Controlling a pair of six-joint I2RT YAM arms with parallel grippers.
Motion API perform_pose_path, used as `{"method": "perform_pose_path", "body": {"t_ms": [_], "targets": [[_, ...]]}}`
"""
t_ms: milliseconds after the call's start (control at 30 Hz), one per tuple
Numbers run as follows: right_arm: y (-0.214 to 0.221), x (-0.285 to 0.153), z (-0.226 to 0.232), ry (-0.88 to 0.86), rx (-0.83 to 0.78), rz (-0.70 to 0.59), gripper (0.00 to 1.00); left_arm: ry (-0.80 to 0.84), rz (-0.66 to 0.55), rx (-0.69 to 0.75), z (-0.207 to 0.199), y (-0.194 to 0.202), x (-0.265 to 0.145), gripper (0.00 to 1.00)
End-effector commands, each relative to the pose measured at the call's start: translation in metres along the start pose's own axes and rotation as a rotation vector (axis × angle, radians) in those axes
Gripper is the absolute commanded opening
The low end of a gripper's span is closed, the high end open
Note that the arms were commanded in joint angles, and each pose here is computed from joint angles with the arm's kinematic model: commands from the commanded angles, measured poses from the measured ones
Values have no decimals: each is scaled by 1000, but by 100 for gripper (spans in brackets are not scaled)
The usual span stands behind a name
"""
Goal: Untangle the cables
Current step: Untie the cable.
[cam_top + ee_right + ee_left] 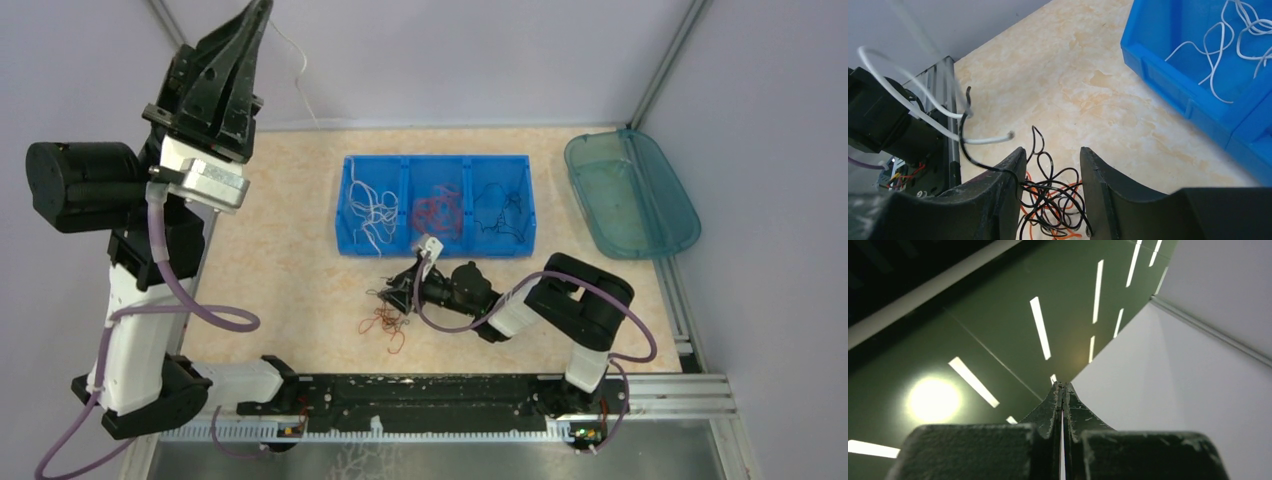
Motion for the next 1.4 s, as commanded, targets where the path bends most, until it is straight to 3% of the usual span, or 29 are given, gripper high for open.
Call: {"method": "perform_pose_path", "body": {"t_ms": [0, 267, 367, 633, 867, 1200, 1367], "targets": [[0, -2, 4, -14, 4, -42, 43, -182, 13, 193, 43, -1, 5, 0], [17, -14, -5, 15, 49, -45, 38, -379, -41, 480, 86, -12, 20, 0], [16, -19, -5, 20, 56, -67, 38, -365, -41, 454, 87, -9, 26, 0], [-17, -29, 4, 50, -12, -143, 40, -91, 167, 206, -14, 51, 13, 0], [-41, -42, 17, 56, -42, -179, 36, 59, 370, 173, -91, 105, -14, 0], [-47, -64, 18, 100, -80, -178, 34, 149, 515, 109, -139, 170, -54, 0], [-46, -70, 16, 122, -83, -181, 34, 178, 537, 78, -160, 185, -67, 0]]}}
Point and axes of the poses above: each gripper's point midway between its finger pads, its own x axis out along the fingers, its own z axis along the line the jaws close on, y = z × x, the point moved 4 cm from there along -x, back along the fingers, and after that the axes turned 11 degrees about x, right-handed, at the moved point
